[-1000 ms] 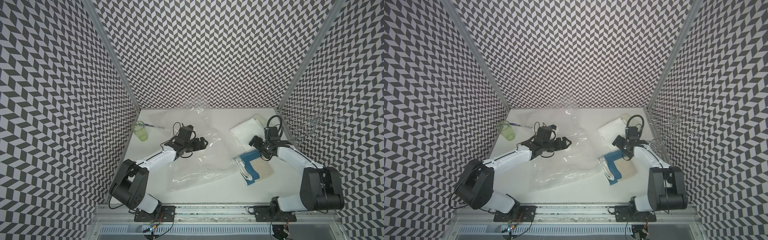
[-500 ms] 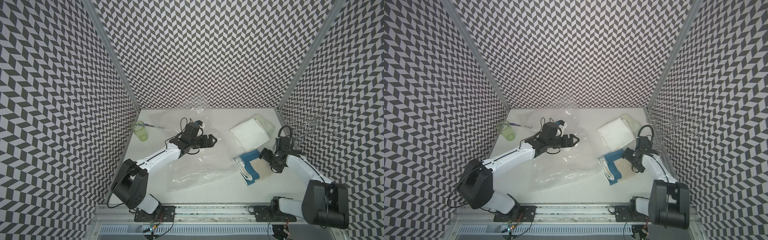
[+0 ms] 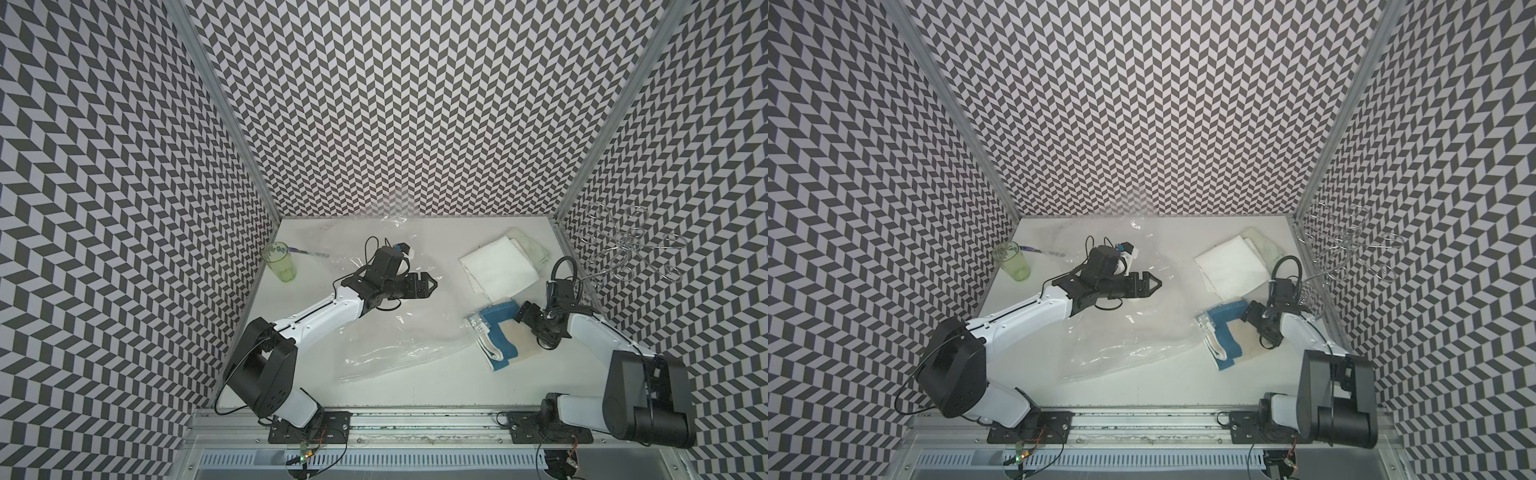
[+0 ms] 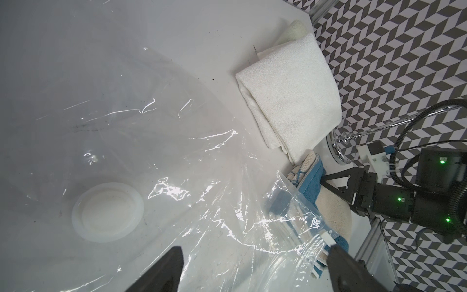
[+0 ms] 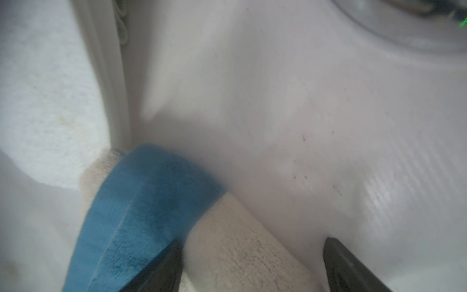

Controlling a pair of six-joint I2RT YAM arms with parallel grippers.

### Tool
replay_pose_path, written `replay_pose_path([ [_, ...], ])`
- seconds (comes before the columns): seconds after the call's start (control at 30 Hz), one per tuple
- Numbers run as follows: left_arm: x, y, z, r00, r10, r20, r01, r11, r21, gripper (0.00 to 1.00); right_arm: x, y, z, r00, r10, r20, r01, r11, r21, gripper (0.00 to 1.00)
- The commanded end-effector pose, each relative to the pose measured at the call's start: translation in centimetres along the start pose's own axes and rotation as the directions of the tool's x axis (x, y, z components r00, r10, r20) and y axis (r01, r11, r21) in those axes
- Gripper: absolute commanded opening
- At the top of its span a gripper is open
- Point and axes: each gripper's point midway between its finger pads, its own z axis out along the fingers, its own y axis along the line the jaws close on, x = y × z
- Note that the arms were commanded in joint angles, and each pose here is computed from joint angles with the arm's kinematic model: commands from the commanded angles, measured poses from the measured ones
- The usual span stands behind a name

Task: Place the folded towel into the vacuum bag
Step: Pick up the towel from the center of the board.

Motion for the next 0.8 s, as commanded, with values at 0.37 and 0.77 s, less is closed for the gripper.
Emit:
replay_pose_path([
  [0.37, -1.6, -2.5, -0.8, 0.999, 0.045, 0.028, -0.046, 0.998, 0.044, 0.91, 2.0, 1.7, -1.2, 1.000, -0.002, -0.005, 0.001, 0.991, -0.132, 0.92],
  [0.77, -1.8, -2.2, -0.6, 0.998, 0.062, 0.023, -0.062, 0.998, 0.032, 0.91, 3.2, 1.8, -0.8, 0.996, -0.059, 0.060, 0.060, 0.998, -0.012, 0.29],
])
